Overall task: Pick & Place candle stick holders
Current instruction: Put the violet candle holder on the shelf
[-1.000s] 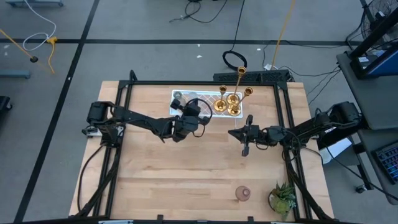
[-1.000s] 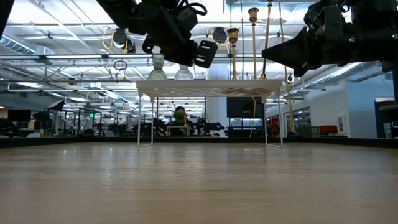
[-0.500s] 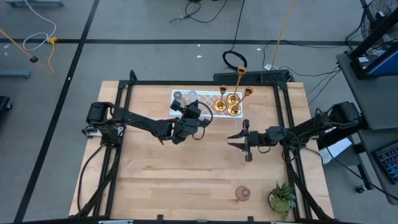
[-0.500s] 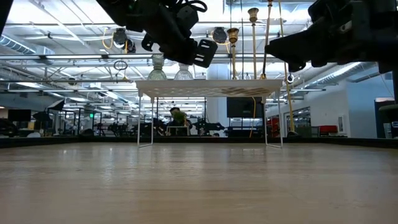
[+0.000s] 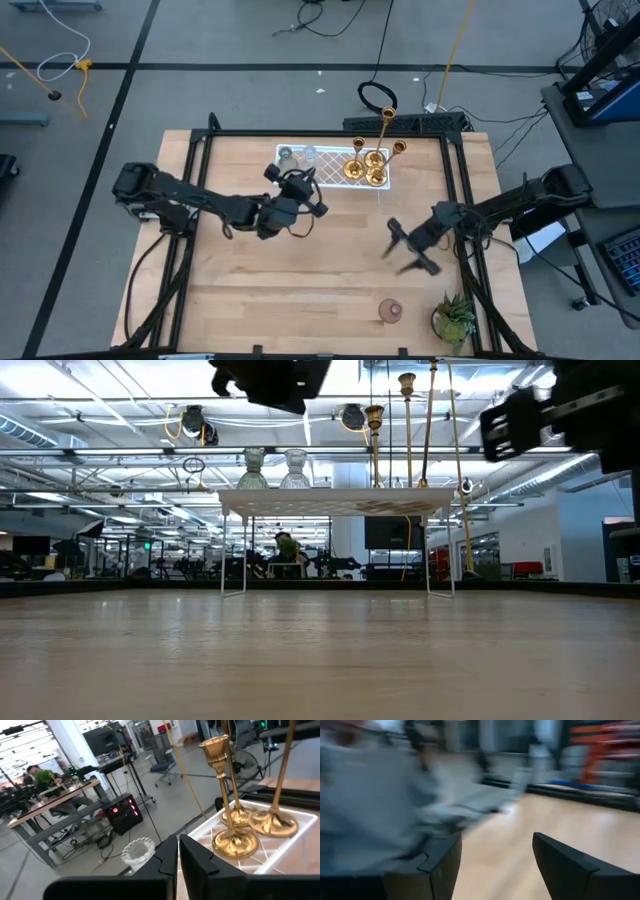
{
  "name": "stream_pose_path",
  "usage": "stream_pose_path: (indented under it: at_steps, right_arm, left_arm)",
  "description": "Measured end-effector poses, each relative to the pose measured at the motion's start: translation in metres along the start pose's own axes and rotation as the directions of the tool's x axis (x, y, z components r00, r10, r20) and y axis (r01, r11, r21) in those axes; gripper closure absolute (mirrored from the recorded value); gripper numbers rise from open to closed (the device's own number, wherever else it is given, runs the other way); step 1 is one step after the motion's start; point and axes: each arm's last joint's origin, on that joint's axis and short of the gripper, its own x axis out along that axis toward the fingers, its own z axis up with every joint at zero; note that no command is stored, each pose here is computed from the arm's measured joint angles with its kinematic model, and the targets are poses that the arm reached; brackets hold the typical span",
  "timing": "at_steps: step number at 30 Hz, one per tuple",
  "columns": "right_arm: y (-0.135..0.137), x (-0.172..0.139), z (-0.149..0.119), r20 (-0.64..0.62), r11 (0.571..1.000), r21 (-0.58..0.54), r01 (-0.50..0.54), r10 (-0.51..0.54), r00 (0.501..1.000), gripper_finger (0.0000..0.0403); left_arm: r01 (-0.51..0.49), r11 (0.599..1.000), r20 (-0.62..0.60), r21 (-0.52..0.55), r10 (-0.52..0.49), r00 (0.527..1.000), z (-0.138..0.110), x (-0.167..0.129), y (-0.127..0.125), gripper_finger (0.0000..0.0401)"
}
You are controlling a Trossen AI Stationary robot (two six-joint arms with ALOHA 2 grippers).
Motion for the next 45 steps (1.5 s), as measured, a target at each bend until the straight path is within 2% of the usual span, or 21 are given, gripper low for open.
stream_pose_path:
  at_steps: [2, 5, 9, 12, 16, 20, 23, 26, 28, 33, 37, 42, 45]
  right_arm:
    - [0.007, -0.003, 0.000, 0.008, 0.989, 0.023, -0.149, 0.149, 0.989, 0.0164]
    - [0.018, -0.006, -0.009, -0.019, 0.967, 0.019, -0.253, 0.253, 0.967, 0.0167]
    - [0.031, 0.003, -0.017, -0.055, 0.983, 0.018, -0.181, 0.181, 0.982, 0.0168]
    - [0.041, 0.011, -0.022, -0.064, 0.990, 0.011, -0.143, 0.143, 0.988, 0.0162]
    - [0.056, 0.020, -0.027, -0.028, 0.979, 0.004, -0.206, 0.206, 0.978, 0.0153]
    - [0.065, 0.033, -0.029, 0.003, 0.966, -0.009, -0.259, 0.259, 0.966, 0.0146]
    - [0.066, 0.050, -0.034, -0.039, 0.975, 0.004, -0.224, 0.224, 0.974, 0.0141]
    - [0.063, 0.067, -0.039, -0.089, 0.990, 0.018, -0.141, 0.142, 0.986, 0.0136]
    - [0.062, 0.073, -0.043, -0.125, 0.992, 0.025, -0.126, 0.128, 0.984, 0.0135]
    - [0.068, 0.080, -0.050, -0.149, 0.974, 0.089, -0.208, 0.220, 0.964, 0.0139]
    - [0.074, 0.080, -0.053, -0.160, 0.969, 0.097, -0.227, 0.240, 0.958, 0.0140]
    - [0.078, 0.079, -0.056, -0.197, 0.968, 0.091, -0.234, 0.248, 0.948, 0.0145]
    - [0.077, 0.079, -0.060, -0.235, 0.976, 0.108, -0.188, 0.209, 0.949, 0.0157]
  left_arm:
    - [0.018, 0.999, -0.007, 0.027, -0.018, 1.000, 0.004, -0.009, 0.006, 0.0376]
    - [0.046, 0.999, 0.001, 0.018, -0.046, 0.999, 0.011, -0.022, 0.013, 0.0375]
    - [0.107, 0.994, 0.009, -0.011, -0.107, 0.994, 0.024, -0.042, 0.029, 0.0375]
    - [0.203, 0.979, 0.001, 0.023, -0.203, 0.979, 0.031, -0.057, 0.047, 0.0375]
    - [0.318, 0.948, -0.025, 0.020, -0.318, 0.948, 0.036, -0.073, 0.070, 0.0375]
    - [0.377, 0.926, -0.024, -0.021, -0.378, 0.926, 0.042, -0.087, 0.097, 0.0374]
    - [0.422, 0.906, -0.003, -0.045, -0.422, 0.907, 0.047, -0.098, 0.114, 0.0369]
    - [0.462, 0.885, 0.019, -0.059, -0.462, 0.887, 0.050, -0.107, 0.128, 0.0345]
    - [0.479, 0.876, 0.022, -0.057, -0.478, 0.878, 0.051, -0.111, 0.133, 0.0320]
    - [0.502, 0.864, 0.011, -0.036, -0.502, 0.865, 0.048, -0.118, 0.136, 0.0249]
    - [0.510, 0.860, -0.001, -0.018, -0.510, 0.860, 0.047, -0.119, 0.134, 0.0206]
    - [0.512, 0.859, -0.016, -0.005, -0.512, 0.859, 0.045, -0.119, 0.132, 0.0180]
    - [0.515, 0.857, -0.021, 0.001, -0.515, 0.857, 0.044, -0.119, 0.130, 0.0176]
